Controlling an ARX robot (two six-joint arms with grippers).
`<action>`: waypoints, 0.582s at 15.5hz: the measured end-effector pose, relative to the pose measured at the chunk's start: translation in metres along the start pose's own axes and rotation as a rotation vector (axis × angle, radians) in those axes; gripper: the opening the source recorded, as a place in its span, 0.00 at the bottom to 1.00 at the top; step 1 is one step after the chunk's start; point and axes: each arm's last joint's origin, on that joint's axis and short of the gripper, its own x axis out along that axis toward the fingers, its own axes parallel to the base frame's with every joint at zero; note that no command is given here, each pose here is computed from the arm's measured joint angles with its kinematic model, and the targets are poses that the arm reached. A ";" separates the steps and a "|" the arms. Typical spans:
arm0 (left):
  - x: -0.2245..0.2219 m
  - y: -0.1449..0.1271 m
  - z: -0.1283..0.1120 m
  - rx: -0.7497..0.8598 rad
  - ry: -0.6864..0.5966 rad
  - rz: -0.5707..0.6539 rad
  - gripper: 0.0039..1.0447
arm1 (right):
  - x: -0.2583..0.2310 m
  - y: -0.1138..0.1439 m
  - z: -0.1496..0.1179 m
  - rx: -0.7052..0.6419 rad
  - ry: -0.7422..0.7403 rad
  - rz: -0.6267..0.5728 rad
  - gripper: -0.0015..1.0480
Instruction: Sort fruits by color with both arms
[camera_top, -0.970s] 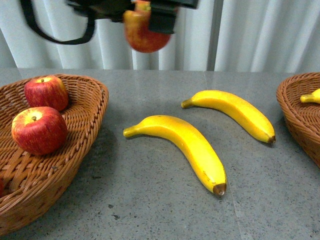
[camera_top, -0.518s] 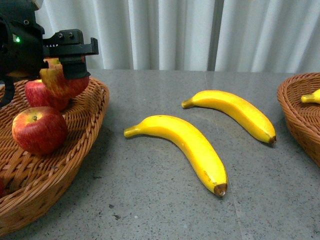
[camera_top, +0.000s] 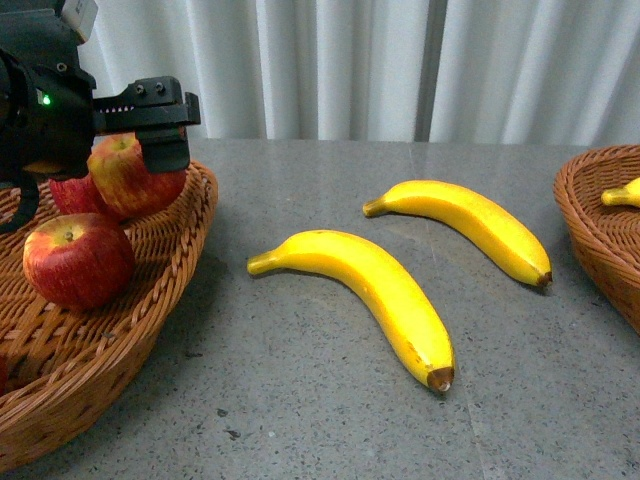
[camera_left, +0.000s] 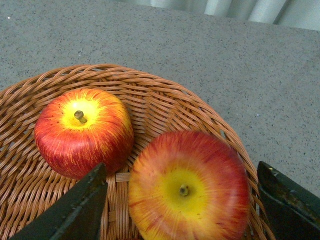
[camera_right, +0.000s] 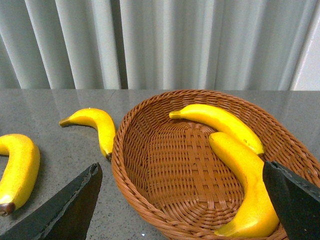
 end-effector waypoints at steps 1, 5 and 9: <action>-0.001 -0.001 0.000 0.000 -0.002 -0.005 0.91 | 0.000 0.000 0.000 0.000 0.000 0.000 0.94; -0.023 -0.021 0.013 0.012 -0.077 -0.076 0.94 | 0.000 0.000 0.000 0.000 0.000 0.000 0.94; -0.093 -0.042 0.042 0.006 -0.311 -0.169 0.94 | 0.000 0.000 0.000 0.000 0.000 0.000 0.94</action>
